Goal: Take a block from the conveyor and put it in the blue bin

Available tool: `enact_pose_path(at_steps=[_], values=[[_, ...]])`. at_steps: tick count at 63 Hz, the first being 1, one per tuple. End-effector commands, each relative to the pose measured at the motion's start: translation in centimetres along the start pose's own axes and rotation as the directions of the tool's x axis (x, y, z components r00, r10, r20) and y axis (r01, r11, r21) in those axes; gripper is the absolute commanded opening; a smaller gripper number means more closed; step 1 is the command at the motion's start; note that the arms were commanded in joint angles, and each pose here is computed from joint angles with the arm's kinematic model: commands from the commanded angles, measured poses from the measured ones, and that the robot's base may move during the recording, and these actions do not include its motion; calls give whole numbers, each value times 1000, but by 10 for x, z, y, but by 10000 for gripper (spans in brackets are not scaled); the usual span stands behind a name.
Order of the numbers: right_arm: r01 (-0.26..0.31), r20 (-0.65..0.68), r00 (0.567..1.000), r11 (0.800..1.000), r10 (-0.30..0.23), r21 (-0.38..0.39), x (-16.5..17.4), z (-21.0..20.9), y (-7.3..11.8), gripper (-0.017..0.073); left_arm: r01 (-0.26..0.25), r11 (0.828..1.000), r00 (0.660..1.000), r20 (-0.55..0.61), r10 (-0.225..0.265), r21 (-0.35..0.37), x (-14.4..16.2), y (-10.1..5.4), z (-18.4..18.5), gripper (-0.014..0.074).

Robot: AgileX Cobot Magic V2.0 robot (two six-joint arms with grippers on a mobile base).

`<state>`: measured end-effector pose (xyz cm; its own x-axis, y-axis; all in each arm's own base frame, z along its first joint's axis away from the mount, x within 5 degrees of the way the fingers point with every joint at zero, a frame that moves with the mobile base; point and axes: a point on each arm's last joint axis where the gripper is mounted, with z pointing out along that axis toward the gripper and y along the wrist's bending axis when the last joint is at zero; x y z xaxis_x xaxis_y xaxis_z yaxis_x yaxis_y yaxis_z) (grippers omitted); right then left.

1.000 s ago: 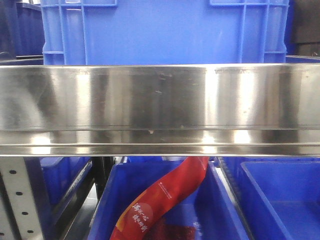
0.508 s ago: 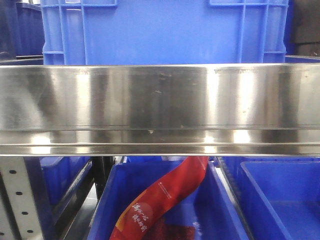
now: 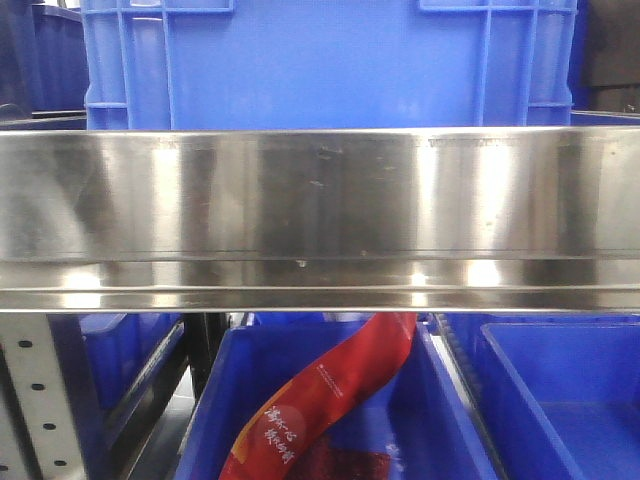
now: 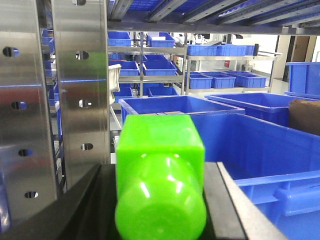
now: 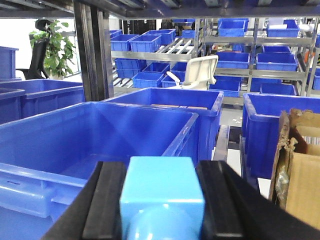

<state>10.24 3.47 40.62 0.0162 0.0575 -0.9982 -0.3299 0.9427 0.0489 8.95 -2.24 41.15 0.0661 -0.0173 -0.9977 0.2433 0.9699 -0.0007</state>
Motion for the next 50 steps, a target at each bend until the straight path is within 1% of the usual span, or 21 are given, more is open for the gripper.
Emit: enact_pose_path(at_steps=[1, 5, 8, 10, 13, 15, 21, 29, 33, 39, 42, 47, 50], values=[[5, 48, 999, 1000, -5, 4, -4, 1, 0, -167, 10, 1000, 1000, 13, -10, 7, -2, -1, -1, -111], [-1, 72, 997, 1000, 1, 8, -6, 2, -1, -167, 10, 1000, 1000, 5, -10, 7, -2, -1, 1, -111], [-10, 57, 998, 1000, 10, 5, -5, 5, -1, -167, 12, 1000, 1000, 9, -12, 7, -2, -1, 5, -111], [-10, 46, 999, 1000, 10, 4, -4, 7, -1, -167, 20, 1000, 1000, 14, -20, 8, -2, -1, 10, -111], [-10, 8, 1000, 1000, 10, 1, -3, 13, -1, -167, 53, 998, 998, 20, -54, 15, -2, -1, 19, -111], [-11, -12, 1000, 1000, 11, 1, -3, 19, -1, -167, 68, 998, 998, 14, -68, 18, -3, -2, 25, -111], [-15, -49, 999, 1000, 14, -13, -7, 39, 1, -167, 75, 996, 996, -44, -73, 43, -4, -6, 52, -111], [-18, -95, 995, 998, 13, -55, -14, 68, 8, -167, 29, 994, 997, -79, -20, 108, -13, -19, 85, -111], [-20, -118, 993, 996, 10, -84, -16, 85, 14, -167, 3, 987, 995, -102, 13, 159, -13, -31, 104, -111], [-23, -149, 989, 993, 5, -118, -16, 110, 23, -167, 2, 977, 992, -125, 25, 214, -15, -47, 126, -111], [-24, -162, 987, 991, 3, -132, -14, 121, 28, -167, 4, 970, 988, -148, 33, 245, -11, -57, 139, -111], [-26, -186, 983, 989, -2, -146, -11, 142, 34, -167, 6, 962, 982, -183, 46, 275, -9, -69, 154, -111], [-27, -200, 980, 988, -5, -152, -9, 152, 37, -167, 7, 958, 973, -223, 59, 287, -7, -75, 163, -111]])
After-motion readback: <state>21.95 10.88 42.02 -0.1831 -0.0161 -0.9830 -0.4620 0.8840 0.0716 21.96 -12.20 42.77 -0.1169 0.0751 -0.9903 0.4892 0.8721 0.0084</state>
